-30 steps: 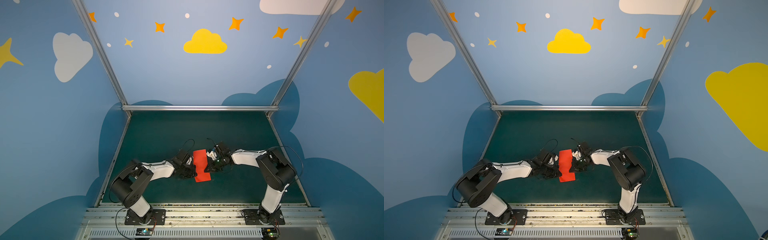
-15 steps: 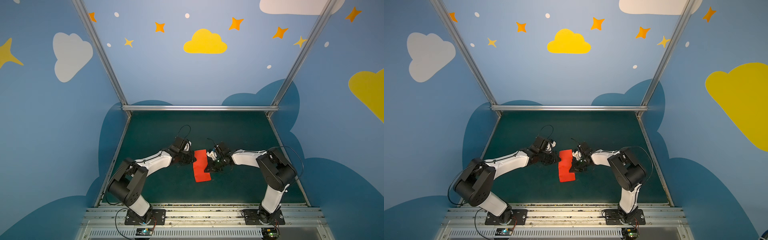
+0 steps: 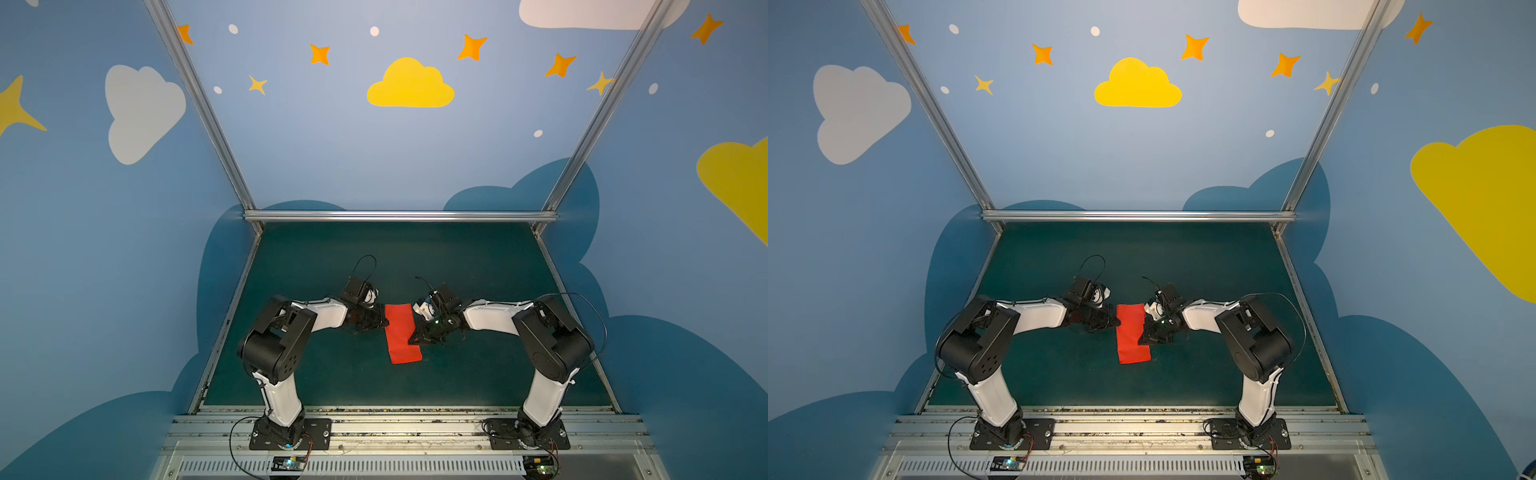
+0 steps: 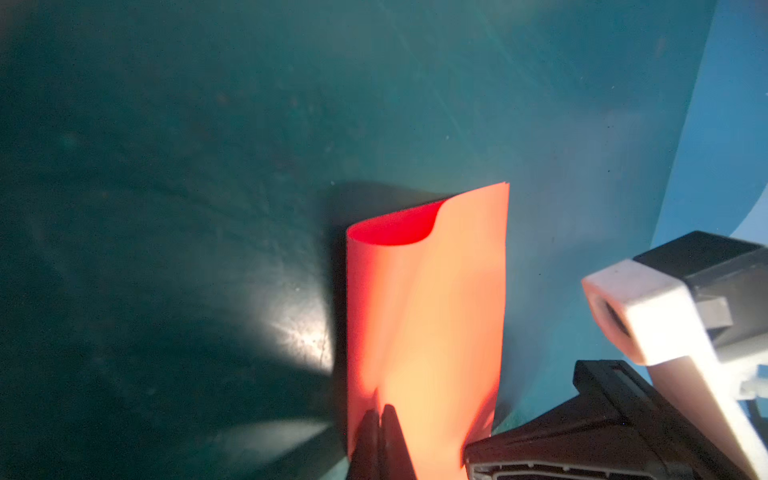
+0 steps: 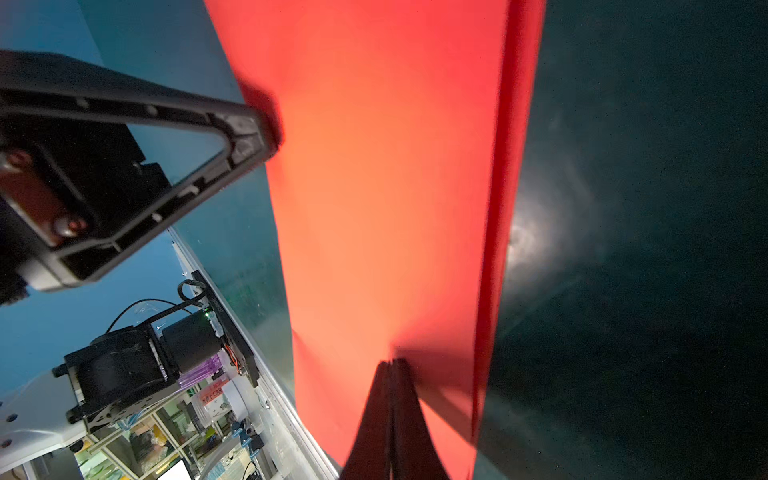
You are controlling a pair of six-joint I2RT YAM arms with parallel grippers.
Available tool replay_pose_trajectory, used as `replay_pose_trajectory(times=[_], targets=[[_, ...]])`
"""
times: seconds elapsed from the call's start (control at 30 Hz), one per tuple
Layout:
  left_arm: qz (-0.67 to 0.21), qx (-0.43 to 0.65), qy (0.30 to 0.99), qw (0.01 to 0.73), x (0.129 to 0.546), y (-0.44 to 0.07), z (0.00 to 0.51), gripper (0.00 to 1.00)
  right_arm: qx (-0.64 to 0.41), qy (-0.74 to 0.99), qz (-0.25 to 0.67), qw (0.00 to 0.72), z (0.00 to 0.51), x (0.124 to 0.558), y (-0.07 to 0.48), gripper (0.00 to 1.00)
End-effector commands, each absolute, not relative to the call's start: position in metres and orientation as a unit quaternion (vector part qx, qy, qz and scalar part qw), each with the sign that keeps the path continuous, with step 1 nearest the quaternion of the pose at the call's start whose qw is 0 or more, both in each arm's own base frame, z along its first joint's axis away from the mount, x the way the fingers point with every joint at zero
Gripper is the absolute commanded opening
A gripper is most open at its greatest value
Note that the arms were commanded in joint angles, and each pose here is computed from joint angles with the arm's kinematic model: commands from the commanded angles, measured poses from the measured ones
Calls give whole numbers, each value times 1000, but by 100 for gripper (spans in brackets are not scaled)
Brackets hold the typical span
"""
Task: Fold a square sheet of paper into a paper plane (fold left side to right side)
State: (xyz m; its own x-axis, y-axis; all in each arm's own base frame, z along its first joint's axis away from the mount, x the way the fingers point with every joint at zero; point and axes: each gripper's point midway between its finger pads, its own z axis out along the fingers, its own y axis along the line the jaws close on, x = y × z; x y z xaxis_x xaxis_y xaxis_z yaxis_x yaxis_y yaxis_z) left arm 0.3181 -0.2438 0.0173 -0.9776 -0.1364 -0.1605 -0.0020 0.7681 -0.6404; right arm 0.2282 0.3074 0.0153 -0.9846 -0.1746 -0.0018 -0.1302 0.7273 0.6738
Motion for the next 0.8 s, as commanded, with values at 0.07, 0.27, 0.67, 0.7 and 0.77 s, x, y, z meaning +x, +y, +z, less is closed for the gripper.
replay_pose_trajectory(times=[0.07,0.27,0.67,0.7,0.77], targets=[[-327,-38,938,112,321,-238,18,3,64,-949,-305,43,-17,220,287,0],[-337,-22,932,133,340,-242,44,3,62,-950,-304,45,-19,221,287,0],[-335,-36,933,129,369,-238,27,3,58,-950,-303,45,-19,220,286,0],[-334,-36,933,127,371,-238,24,3,57,-950,-303,46,-19,220,286,0],[-332,-37,934,122,372,-239,18,3,57,-950,-302,45,-19,221,286,0]])
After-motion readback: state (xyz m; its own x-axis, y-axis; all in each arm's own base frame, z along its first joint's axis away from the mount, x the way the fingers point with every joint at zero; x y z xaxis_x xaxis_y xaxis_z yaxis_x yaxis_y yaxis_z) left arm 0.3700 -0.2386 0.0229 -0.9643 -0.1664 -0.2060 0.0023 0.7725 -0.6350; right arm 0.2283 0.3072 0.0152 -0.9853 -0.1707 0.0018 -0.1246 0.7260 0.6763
